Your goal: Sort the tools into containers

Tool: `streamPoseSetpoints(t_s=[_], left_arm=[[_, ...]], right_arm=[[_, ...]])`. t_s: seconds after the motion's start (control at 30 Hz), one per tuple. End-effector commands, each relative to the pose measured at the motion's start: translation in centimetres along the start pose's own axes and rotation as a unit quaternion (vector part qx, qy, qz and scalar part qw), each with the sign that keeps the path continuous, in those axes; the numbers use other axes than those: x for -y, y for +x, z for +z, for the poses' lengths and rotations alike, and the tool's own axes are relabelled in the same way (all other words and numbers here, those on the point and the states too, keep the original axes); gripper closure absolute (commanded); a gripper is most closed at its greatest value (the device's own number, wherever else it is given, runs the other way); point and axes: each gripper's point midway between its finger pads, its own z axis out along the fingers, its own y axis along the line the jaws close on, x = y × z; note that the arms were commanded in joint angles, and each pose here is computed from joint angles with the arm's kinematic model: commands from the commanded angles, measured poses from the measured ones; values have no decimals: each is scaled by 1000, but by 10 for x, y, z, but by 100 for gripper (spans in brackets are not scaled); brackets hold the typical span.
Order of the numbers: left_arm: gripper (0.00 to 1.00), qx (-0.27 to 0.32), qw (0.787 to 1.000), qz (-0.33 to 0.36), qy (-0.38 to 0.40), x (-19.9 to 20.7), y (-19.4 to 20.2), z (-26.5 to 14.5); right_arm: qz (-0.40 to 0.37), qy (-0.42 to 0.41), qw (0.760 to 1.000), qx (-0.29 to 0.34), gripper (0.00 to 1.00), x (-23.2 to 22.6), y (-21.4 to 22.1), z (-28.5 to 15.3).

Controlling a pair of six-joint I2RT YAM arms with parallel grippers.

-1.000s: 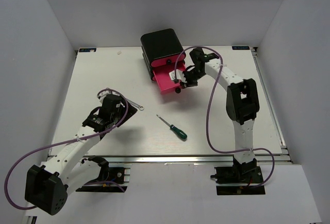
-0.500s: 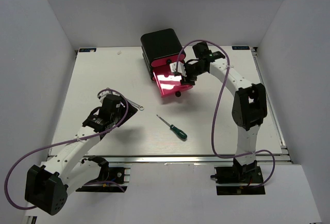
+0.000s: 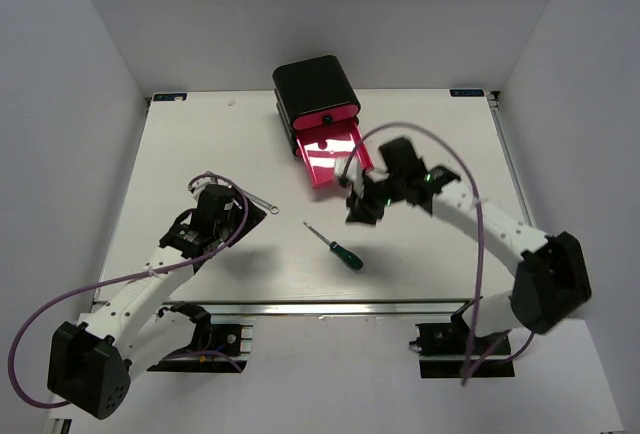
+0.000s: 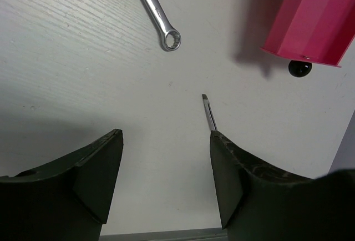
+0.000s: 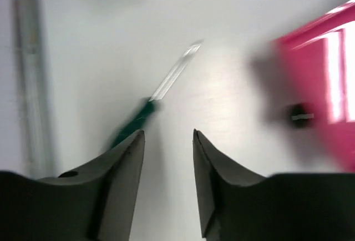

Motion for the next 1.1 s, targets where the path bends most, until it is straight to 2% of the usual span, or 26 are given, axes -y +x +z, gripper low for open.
streamPoseSetpoints(t_s=[0.0, 0.1, 0.17, 0.3, 0.4, 0.63, 0.83, 1.07], left_arm=[[27, 6, 1000, -1, 12, 5, -4, 0], [27, 7, 1000, -2, 11, 5, -5, 0], [27, 8, 1000, -2, 12, 5, -5, -1], [27, 9, 1000, -5, 9, 3, -5, -3], [27, 11, 1000, -7, 7, 1, -5, -5], [27, 16, 1000, -12, 5, -4, -5, -9], [27, 17, 1000, -10, 5, -2, -6, -8], [27, 14, 1000, -10, 3, -3, -5, -7]], right_arm=[[85, 28, 995, -37, 52, -61, 19, 26], [128, 68, 987, -72, 34, -67, 50, 32], [136, 109, 980, -98, 32, -54, 64, 34], [162, 123, 974, -101, 28, -45, 61, 48], [177, 146, 966, -117, 28, -43, 67, 64], [192, 124, 965, -128, 28, -63, 72, 81], [220, 172, 948, -153, 36, -56, 100, 85], [225, 180, 943, -166, 44, -67, 116, 90]])
